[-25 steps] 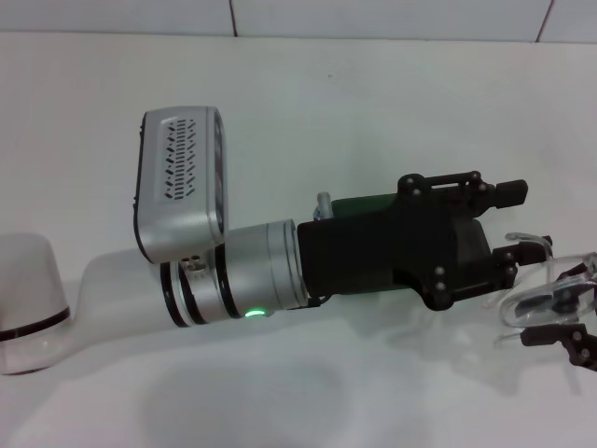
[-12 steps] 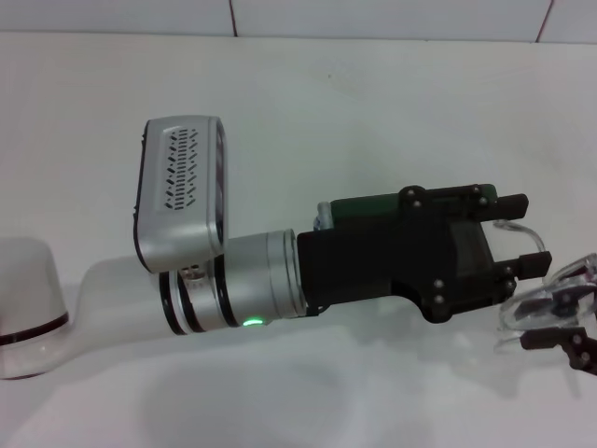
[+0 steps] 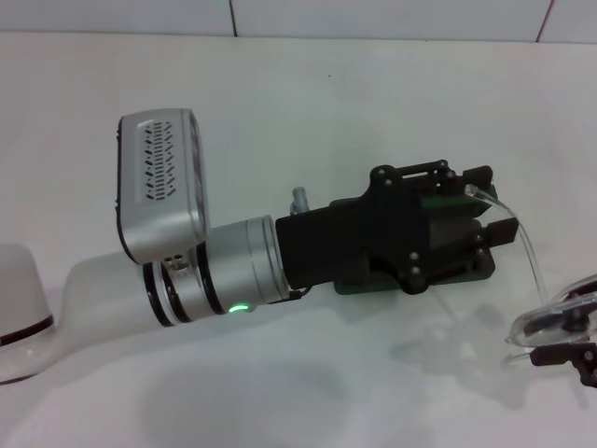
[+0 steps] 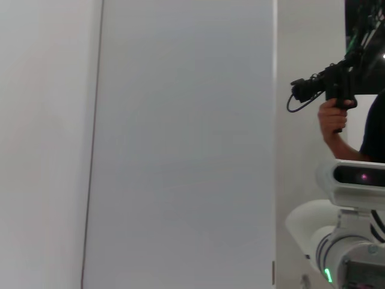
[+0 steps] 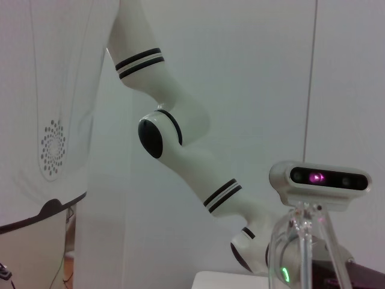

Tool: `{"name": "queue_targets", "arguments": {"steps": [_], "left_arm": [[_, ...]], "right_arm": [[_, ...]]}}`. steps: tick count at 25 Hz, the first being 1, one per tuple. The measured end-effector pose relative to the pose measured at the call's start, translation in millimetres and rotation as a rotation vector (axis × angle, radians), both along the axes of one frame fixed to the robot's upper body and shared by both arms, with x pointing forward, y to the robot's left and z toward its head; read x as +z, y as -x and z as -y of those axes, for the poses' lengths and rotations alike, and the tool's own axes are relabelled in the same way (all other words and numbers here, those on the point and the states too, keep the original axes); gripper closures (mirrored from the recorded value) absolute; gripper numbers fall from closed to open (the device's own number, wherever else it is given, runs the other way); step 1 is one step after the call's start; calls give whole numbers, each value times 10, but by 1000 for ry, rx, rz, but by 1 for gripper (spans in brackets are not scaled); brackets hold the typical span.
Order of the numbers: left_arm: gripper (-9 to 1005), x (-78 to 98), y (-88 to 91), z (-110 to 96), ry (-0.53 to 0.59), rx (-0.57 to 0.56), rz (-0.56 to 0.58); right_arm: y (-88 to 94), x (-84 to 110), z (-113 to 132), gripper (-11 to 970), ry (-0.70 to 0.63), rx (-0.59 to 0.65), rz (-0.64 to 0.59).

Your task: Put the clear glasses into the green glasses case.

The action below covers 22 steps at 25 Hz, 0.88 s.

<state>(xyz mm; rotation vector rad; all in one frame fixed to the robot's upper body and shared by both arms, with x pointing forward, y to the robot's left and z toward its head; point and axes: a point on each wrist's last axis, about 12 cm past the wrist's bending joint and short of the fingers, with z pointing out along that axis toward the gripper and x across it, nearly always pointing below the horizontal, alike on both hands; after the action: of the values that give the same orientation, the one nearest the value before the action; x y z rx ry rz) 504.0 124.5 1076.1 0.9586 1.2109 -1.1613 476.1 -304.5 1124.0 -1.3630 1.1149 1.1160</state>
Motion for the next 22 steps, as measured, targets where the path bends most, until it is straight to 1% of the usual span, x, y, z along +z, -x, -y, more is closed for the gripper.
{"name": "queue_targets", "arguments": {"steps": [7,12,15,22], "left_arm": [[475,-54,49,-39,-28,-19,-1],[476,-98,30,-111,-38,22,-17],[476,-77,8,-104,-27,34,-11],[475,36,-36,11,-7,-10,34]], "right_arm": [[0,5,-5,841,-9,-4,5],[12,14,-16,841,-19,11,7],[18,14,-40,842,-21,28,4],[16,-2,-71,842,-23,34,-6]]}}
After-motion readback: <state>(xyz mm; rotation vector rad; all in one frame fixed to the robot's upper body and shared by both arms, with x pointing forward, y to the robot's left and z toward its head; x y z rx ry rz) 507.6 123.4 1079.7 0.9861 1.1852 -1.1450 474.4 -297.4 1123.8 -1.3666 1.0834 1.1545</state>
